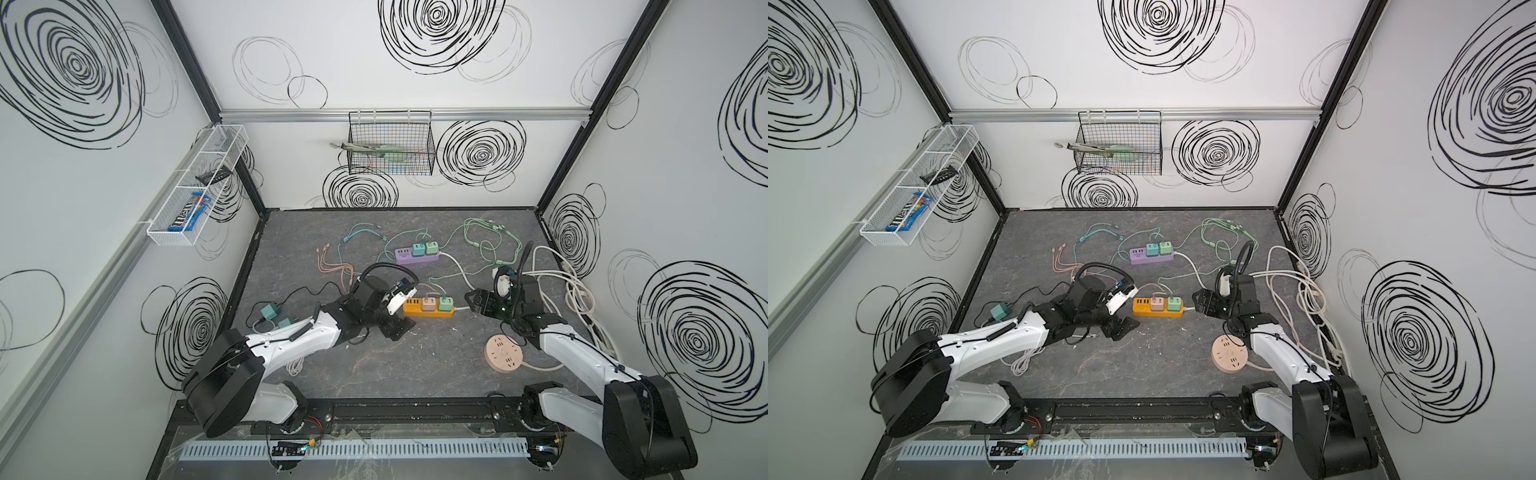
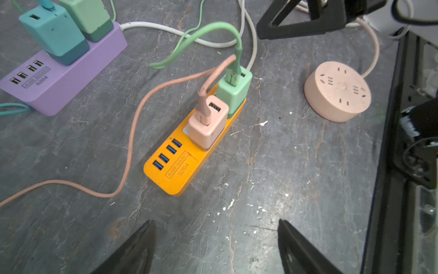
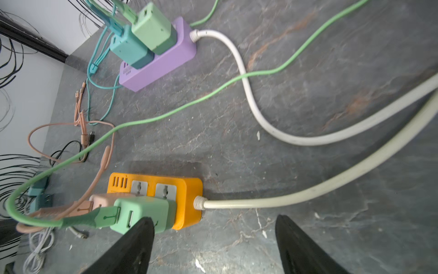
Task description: Insert the plug
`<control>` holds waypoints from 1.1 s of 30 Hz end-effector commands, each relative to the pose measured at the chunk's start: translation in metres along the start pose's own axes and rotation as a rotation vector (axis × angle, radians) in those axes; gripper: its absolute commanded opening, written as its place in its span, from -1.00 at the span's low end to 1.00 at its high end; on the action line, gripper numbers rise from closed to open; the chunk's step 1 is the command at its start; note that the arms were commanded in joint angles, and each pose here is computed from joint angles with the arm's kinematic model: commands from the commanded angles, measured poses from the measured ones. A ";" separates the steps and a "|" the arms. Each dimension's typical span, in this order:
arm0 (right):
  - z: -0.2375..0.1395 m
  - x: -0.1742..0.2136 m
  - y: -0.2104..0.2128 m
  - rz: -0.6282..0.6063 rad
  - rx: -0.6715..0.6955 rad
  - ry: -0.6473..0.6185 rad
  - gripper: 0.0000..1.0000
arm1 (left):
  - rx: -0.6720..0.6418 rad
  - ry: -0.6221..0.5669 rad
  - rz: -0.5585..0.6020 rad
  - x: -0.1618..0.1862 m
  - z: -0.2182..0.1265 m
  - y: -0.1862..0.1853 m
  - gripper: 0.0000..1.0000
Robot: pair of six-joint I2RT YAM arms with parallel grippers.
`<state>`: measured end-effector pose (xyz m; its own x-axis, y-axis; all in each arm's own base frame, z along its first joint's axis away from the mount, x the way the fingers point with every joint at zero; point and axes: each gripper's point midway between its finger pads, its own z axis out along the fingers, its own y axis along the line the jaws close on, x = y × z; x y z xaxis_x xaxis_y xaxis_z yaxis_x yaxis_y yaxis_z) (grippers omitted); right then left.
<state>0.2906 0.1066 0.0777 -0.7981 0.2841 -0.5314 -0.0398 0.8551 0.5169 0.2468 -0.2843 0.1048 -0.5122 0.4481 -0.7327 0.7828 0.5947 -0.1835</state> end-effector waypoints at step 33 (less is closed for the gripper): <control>0.098 0.029 0.027 0.064 -0.199 0.345 -1.00 | -0.069 0.038 -0.405 0.012 0.078 0.099 -0.58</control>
<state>0.3087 0.1786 0.0148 -0.9646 0.1234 -0.2329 -0.0753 0.7179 0.6921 0.3257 -0.2690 0.0187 -0.8156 0.1955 -0.5447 0.4635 0.7842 -0.4125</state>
